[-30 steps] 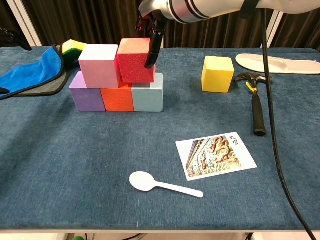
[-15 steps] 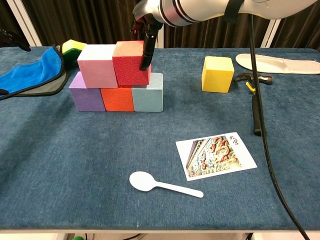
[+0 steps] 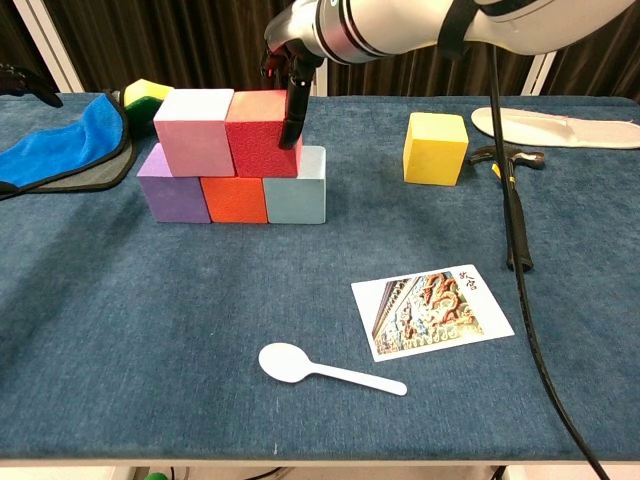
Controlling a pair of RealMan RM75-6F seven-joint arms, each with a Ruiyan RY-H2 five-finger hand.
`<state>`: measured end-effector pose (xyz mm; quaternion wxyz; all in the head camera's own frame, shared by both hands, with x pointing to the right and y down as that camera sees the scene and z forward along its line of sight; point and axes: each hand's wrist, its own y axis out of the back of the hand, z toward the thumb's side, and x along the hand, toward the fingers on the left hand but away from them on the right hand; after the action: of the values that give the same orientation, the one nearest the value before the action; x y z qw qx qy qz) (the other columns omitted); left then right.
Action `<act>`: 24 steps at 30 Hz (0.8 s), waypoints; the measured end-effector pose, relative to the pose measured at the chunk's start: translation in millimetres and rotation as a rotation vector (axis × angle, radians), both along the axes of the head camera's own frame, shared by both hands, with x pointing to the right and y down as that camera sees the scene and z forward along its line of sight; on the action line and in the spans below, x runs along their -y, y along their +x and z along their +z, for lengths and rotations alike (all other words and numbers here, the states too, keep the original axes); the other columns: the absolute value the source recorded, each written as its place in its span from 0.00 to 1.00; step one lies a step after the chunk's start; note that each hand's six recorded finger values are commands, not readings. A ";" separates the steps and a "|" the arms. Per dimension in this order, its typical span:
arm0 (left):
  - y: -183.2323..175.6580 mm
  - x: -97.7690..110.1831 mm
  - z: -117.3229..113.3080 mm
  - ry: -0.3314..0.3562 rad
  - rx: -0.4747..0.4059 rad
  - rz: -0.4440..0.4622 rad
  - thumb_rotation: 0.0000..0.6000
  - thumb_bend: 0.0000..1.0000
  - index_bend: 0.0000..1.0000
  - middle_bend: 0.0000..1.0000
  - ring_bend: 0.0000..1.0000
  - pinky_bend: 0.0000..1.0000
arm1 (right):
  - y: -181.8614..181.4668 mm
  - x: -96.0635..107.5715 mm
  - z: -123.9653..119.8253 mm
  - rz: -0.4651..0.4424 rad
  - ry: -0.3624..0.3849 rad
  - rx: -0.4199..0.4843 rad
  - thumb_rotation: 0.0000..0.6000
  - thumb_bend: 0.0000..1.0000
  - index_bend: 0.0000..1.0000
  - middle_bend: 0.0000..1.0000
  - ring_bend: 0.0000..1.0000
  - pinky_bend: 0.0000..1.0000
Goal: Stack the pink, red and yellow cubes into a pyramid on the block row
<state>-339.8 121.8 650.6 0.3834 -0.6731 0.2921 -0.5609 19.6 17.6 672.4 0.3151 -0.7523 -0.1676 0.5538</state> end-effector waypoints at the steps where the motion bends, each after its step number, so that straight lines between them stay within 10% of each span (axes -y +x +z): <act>1: -0.3 -0.1 0.3 -0.001 0.000 0.000 1.00 0.16 0.16 0.07 0.11 0.21 | 0.1 -0.2 0.3 -0.002 0.001 -0.002 1.00 0.21 0.41 0.31 0.05 0.06; 24: 1.3 -0.1 1.6 -0.002 -0.005 0.003 1.00 0.16 0.16 0.07 0.11 0.21 | -0.4 -3.8 1.1 -0.012 -0.005 -0.007 1.00 0.20 0.22 0.22 0.03 0.01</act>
<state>-338.5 121.9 652.2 0.3829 -0.6752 0.2916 -0.5590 19.1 21.4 673.5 0.3169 -0.7522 -0.1607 0.5549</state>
